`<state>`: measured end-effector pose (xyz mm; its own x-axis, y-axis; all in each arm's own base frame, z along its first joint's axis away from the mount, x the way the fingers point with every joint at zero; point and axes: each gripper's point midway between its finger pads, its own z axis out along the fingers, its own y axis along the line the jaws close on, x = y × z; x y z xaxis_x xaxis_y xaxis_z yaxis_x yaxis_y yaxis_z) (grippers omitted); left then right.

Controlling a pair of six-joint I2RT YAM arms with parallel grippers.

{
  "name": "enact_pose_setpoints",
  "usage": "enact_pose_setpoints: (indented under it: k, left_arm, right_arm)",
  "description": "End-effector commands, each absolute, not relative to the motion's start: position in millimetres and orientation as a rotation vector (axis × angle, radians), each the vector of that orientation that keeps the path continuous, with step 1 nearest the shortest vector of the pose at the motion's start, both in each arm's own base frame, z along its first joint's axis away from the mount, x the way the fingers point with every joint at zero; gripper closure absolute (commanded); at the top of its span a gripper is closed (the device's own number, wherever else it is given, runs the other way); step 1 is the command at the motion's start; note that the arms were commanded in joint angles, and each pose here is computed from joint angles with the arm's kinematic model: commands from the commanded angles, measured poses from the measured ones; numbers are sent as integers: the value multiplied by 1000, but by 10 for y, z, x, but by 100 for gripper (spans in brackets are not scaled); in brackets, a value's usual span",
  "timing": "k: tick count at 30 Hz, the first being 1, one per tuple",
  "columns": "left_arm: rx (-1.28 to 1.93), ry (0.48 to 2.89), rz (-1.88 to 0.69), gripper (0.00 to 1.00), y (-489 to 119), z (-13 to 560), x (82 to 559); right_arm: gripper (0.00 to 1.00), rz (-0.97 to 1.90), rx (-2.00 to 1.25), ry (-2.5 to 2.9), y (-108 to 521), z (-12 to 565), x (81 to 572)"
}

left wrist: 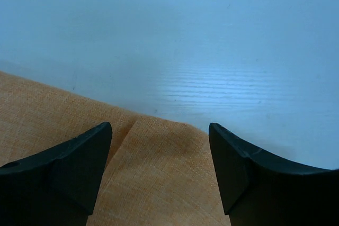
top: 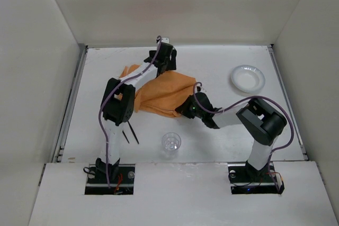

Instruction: Set the dinner table for one person

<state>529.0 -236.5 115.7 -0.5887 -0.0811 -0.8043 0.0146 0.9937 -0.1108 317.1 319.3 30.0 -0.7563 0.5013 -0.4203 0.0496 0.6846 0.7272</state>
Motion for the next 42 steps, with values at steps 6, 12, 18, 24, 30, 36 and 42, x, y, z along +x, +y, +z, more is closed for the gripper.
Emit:
enact_pose_setpoints:
  k: [6, 12, 18, 24, 30, 36, 42]
  left_arm:
    - [189, 2313, 8, 22, -2410, 941, 5435]
    - [233, 2378, -12, 25, -2401, 693, 5410]
    - [225, 2428, -116, 72, -2386, 639, 5261]
    - [62, 2233, -267, 91, -2468, 1372, 5445]
    - [14, 2053, -358, 93, -2548, 2159, 5369]
    - [-62, 1963, -400, 94, -2428, 2269, 4757]
    - [-209, 1930, -280, 95, -1934, 1962, 4400]
  right_arm:
    - [86, 1024, 355, 2304, 3350, 209, 3002]
    - [86, 1025, 357, 2298, 3316, 238, 2973]
    - [86, 1013, 384, 2282, 3199, 275, 3007]
    - [87, 949, 468, 2265, 2915, 264, 3110]
    - [87, 873, 516, 2265, 2626, 180, 3027]
    - [87, 857, 560, 2290, 2517, -66, 2877]
    - [94, 875, 550, 2278, 2508, 4, 2886]
